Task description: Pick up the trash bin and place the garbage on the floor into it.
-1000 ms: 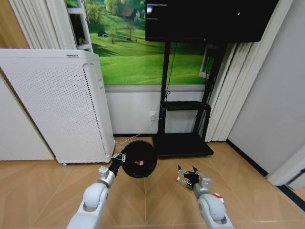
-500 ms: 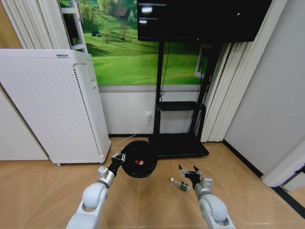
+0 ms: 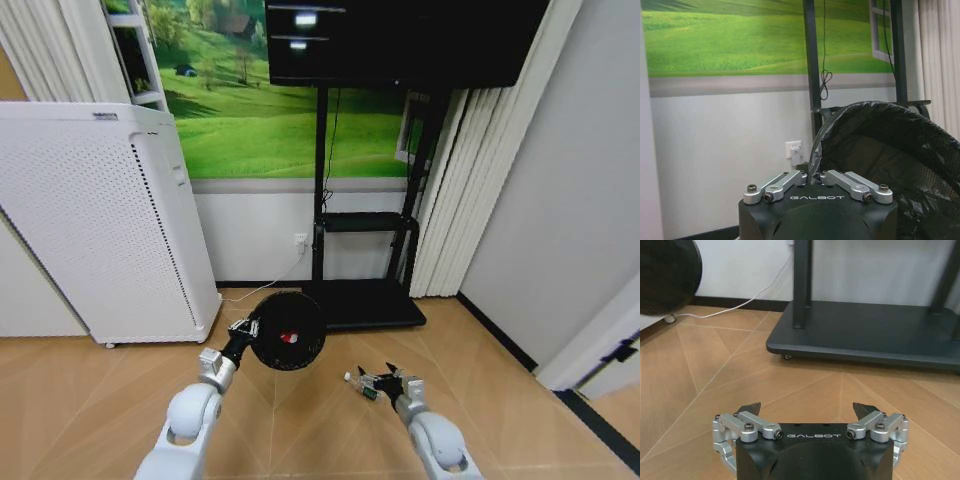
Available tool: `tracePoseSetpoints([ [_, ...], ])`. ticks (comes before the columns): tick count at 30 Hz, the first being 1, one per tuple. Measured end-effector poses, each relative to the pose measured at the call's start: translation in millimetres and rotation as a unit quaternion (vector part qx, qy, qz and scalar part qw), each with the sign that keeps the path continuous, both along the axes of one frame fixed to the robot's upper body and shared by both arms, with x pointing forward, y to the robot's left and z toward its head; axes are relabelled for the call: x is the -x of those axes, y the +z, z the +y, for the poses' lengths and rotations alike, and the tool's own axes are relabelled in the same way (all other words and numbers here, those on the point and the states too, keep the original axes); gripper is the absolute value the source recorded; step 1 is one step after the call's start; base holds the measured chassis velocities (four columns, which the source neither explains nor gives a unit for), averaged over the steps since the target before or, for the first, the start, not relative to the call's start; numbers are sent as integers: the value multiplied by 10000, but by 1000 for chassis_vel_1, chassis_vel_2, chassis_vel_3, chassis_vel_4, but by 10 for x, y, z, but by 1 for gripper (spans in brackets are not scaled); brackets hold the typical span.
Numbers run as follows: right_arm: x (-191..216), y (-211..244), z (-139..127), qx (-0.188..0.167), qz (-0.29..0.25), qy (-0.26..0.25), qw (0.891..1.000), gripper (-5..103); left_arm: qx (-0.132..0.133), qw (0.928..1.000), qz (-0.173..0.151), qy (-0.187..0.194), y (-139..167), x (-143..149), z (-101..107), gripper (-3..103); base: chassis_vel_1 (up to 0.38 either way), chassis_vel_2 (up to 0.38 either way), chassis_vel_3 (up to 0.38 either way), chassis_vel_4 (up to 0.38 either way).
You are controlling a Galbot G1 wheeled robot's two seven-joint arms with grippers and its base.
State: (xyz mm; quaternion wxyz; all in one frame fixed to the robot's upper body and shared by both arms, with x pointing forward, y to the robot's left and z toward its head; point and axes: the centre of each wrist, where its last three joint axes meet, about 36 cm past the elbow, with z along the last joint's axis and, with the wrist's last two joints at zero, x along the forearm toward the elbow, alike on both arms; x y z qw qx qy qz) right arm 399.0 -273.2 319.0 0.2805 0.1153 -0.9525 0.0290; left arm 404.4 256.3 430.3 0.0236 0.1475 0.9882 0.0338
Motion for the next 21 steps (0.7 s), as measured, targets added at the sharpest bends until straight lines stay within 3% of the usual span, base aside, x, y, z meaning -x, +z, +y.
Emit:
tracePoseSetpoints([
  [10, -556, -145, -216, 206, 635, 553, 9962, 100, 40, 10000, 14, -74, 39, 21, 29, 3, 0, 0, 0, 0],
  [21, -913, -344, -63, 623, 1058, 1276, 9842, 100, 133, 9999, -4, 62, 108, 76, 41, 3, 0, 0, 0, 0],
])
